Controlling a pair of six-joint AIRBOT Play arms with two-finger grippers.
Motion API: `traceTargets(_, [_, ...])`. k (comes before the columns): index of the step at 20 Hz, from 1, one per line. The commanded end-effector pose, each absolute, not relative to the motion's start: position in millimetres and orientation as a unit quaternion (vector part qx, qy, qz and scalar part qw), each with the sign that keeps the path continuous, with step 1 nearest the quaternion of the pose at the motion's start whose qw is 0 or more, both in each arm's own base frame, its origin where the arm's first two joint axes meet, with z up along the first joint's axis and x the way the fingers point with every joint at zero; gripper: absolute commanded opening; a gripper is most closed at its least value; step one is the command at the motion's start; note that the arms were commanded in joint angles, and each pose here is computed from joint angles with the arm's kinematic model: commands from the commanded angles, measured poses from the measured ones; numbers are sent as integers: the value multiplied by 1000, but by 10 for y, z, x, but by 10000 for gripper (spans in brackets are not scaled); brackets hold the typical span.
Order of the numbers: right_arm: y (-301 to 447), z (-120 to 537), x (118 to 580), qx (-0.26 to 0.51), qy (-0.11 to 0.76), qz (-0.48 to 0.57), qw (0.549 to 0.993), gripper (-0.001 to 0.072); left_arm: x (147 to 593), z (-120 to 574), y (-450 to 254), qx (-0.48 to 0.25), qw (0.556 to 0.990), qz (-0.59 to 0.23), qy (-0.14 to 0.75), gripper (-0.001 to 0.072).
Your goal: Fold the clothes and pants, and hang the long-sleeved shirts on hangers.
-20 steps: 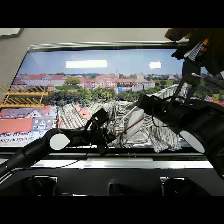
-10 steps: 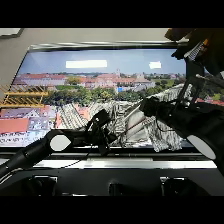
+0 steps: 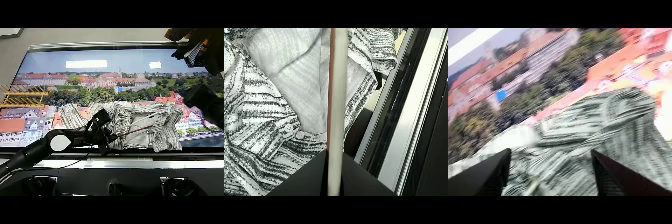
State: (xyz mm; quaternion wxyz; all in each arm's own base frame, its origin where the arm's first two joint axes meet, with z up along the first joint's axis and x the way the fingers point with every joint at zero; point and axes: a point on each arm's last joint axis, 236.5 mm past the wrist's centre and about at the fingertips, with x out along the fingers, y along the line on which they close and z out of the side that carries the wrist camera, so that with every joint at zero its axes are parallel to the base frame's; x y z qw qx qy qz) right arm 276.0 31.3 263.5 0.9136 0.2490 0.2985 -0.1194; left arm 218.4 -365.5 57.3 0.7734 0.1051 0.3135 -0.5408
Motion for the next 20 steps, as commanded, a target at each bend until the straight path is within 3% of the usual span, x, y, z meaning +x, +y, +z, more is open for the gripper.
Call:
traceTargets(1, [-120,2758,2670,186,317,-153,917,630,2186,575,-3656,105,774,-540,313,34])
traceTargets(4, [-208,2615,2746,29,376,-84,922,630,2187,575,-3655,105,774,-540,313,34])
traceTargets(6, [-112,2356,2751,-124,437,22,891,619,2186,574,-3655,105,774,-540,313,34])
traceTargets(9, [432,2157,2861,-234,430,207,847,620,2185,572,-3655,105,774,-540,314,34])
traceTargets(13, [424,1795,2927,-300,474,271,782,621,2185,572,-3655,105,774,-540,314,34])
traceTargets(17, [492,1661,3123,-337,458,309,762,621,2185,572,-3655,104,774,-540,314,34])
traceTargets(20, [458,1653,3123,-320,458,317,766,621,2194,573,-3650,104,774,-539,314,34])
